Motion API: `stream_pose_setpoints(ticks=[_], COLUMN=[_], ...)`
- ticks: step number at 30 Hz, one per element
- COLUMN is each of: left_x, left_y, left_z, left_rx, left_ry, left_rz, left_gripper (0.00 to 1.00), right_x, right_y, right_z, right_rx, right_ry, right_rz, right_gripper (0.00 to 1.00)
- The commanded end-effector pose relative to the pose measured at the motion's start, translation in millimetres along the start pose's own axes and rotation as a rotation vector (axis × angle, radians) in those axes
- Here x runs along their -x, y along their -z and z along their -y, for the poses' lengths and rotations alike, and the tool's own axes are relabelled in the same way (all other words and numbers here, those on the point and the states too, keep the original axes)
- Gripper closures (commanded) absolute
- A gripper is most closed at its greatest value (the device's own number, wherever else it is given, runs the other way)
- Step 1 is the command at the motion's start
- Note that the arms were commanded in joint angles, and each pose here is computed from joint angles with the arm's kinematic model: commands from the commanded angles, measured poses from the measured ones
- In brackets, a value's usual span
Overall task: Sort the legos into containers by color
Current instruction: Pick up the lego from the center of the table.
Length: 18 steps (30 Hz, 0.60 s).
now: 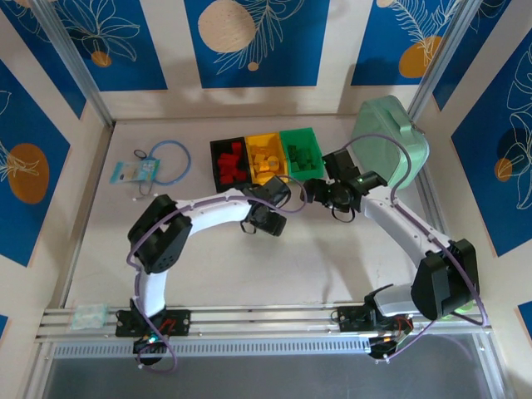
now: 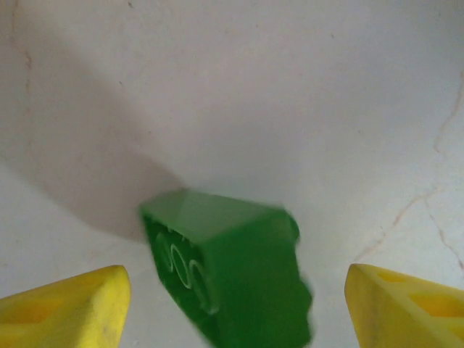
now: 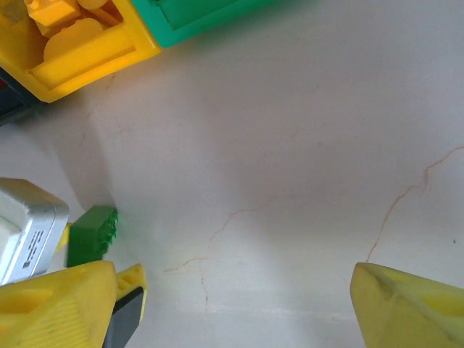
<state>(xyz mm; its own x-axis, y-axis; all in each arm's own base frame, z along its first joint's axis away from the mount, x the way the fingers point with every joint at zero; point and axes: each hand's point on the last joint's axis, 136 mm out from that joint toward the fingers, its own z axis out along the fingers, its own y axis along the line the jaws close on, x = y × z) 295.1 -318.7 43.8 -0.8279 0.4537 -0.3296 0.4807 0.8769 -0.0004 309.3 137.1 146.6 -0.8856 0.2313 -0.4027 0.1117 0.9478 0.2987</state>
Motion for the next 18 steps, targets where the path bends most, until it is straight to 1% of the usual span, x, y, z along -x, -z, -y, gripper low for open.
stream_pose_setpoints(ticks=[1, 6, 15, 18], left_x=[-7.2, -2.0, 15.3, 17.6], left_y=[-6.6, -14.1, -17.5, -20.0], left_z=[-16.5, -14.5, -11.3, -10.5], left_rx=[0.09, 0.097, 0.089, 0.091], left_ry=[-0.063, -0.09, -0.111, -0.117], left_rz=[-0.064, -0.078, -0.054, -0.067], left_gripper=[0.22, 0.23, 0.27, 0.31], right_x=[-2.1, -6.7, -6.6, -7.2], right_y=[6.3, 5.4, 9.6, 10.1], right_z=[-0.3, 4.8, 5.3, 6.9], right_rx=[0.041, 0.047, 0.052, 0.05], right_ry=[-0.026, -0.043, -0.043, -0.046], right_rz=[0.012, 0.004, 0.01, 0.011], right_gripper=[0.16, 0.16, 0.16, 0.16])
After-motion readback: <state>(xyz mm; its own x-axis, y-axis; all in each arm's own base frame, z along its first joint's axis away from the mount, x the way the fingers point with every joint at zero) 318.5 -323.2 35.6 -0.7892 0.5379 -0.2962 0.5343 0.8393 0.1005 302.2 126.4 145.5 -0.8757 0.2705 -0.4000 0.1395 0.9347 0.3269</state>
